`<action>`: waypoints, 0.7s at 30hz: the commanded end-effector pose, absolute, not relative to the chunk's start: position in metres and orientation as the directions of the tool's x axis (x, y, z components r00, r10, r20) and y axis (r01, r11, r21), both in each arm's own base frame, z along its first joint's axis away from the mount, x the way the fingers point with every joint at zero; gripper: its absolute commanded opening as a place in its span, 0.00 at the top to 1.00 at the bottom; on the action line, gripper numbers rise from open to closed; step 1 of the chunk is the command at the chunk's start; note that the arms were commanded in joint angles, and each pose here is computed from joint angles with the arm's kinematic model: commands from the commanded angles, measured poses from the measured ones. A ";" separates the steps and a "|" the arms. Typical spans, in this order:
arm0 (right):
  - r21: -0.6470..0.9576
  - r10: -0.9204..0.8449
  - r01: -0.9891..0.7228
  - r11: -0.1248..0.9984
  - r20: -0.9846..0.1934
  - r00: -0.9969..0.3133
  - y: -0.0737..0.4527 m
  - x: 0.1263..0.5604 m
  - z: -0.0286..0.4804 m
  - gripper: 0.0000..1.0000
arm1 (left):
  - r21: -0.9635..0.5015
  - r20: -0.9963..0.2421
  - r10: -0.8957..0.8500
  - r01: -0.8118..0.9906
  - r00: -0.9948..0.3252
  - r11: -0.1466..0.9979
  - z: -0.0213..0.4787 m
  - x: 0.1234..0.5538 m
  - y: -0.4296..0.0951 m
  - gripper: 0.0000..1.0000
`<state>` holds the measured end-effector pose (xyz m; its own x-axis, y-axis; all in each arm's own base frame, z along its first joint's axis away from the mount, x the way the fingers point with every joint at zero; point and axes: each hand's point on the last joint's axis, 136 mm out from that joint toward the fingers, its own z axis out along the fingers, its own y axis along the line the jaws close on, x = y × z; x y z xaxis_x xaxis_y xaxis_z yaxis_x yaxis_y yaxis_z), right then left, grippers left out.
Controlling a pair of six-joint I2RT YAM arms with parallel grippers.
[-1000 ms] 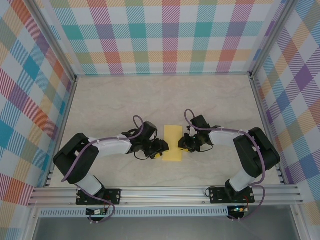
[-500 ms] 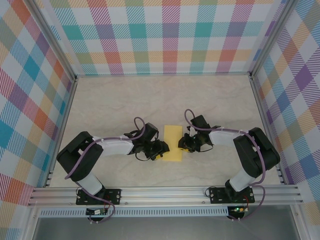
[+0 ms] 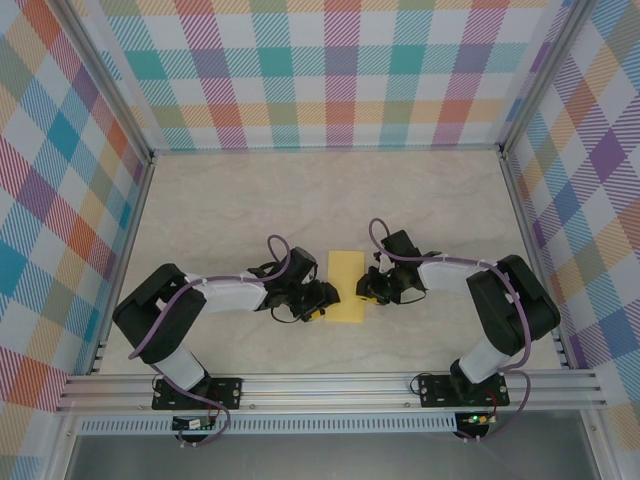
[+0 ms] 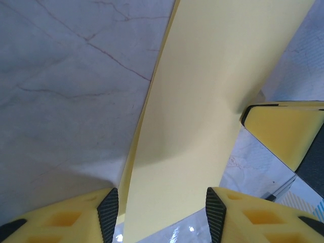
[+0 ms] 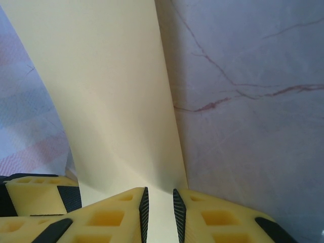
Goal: Fold a paper plane with a square sheet of paper (pick it up from the middle)
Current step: Fold the square sheet of paper in half at the center of the table.
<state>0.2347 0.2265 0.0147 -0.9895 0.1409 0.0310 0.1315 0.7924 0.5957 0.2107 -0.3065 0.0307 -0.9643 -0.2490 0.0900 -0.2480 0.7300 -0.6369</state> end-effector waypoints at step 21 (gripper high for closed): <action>0.475 0.158 0.196 0.858 0.119 -0.980 0.203 0.206 -0.016 0.75 | -0.684 0.086 -0.273 -0.256 -0.958 0.683 0.035 0.212 -0.314 0.62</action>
<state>0.2347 0.2265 0.0147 -0.9895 0.1409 0.0310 0.1315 0.7924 0.5957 0.2142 -0.3119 0.0336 -0.9587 -0.2678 0.0960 -0.2612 0.6953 -0.6695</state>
